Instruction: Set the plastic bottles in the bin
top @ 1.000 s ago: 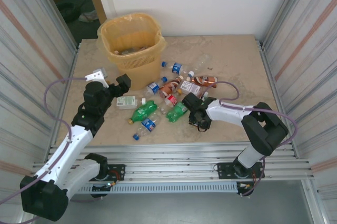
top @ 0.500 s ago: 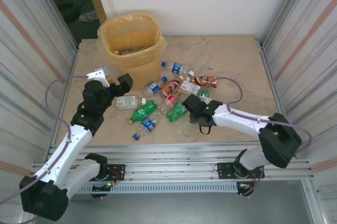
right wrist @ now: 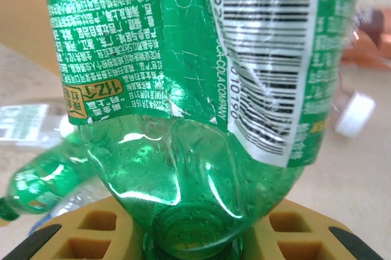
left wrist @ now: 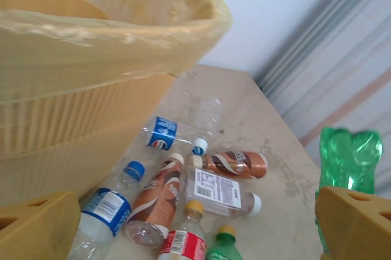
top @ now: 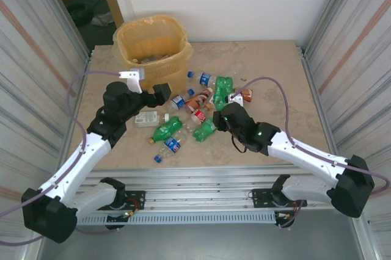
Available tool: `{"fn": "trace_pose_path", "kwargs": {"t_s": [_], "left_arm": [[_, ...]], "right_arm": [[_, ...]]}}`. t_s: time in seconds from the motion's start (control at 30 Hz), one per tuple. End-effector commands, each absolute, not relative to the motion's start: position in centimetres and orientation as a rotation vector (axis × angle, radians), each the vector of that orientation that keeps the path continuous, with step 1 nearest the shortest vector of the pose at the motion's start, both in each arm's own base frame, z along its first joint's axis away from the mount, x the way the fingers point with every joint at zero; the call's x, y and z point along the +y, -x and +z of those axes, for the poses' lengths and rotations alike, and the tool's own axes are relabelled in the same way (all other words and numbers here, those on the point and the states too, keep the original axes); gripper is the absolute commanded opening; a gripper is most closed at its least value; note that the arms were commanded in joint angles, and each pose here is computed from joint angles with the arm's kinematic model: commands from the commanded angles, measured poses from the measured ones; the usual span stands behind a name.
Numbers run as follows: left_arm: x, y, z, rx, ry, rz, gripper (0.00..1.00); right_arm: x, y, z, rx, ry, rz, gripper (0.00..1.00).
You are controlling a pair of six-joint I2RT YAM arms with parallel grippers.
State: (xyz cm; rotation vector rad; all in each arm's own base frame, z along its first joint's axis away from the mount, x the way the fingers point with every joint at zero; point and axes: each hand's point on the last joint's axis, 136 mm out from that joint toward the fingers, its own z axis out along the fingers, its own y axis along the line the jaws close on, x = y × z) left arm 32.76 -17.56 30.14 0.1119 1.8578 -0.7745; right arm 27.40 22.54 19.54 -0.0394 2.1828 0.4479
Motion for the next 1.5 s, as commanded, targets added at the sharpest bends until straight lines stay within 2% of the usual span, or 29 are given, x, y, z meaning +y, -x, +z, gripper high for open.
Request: {"fn": "trace_pose_path", "kwargs": {"t_s": [0.0,0.3,0.83,0.9,1.17,1.27,1.3,1.37,1.47], "left_arm": [[-20.1,-31.9,33.8,1.751,-0.264,-0.852,0.99],[-26.2,-29.3,37.6,1.646,-0.509,-1.049,0.98],[-30.7,-32.1,38.6,1.698,-0.571,-1.174,0.8],[-31.0,-32.2,38.4,1.701,-0.571,-1.194,0.76],[-31.1,-32.6,38.7,1.691,-0.56,-1.2,0.37],[-30.9,-32.7,39.0,1.687,-0.556,-1.174,0.31],[-30.8,-32.8,39.1,1.682,-0.556,-1.163,0.3],[-30.4,-33.0,39.7,1.668,-0.554,-1.136,0.29],[-29.5,-33.8,40.7,1.647,-0.537,-1.08,0.25]], "right_arm": [[24.6,-28.0,23.4,2.014,0.167,0.53,0.0],[28.8,-28.3,27.0,1.876,0.331,0.684,0.0],[33.2,-27.8,29.3,1.805,0.51,0.823,0.0],[33.4,-27.7,29.4,1.802,0.52,0.825,0.0],[32.8,-28.1,29.7,1.799,0.503,0.789,0.0],[32.6,-28.2,29.6,1.806,0.495,0.775,0.11],[32.5,-28.2,29.6,1.806,0.492,0.772,0.19],[32.4,-28.2,29.5,1.813,0.491,0.764,0.44],[32.1,-28.2,29.5,1.816,0.484,0.754,0.7]]}}
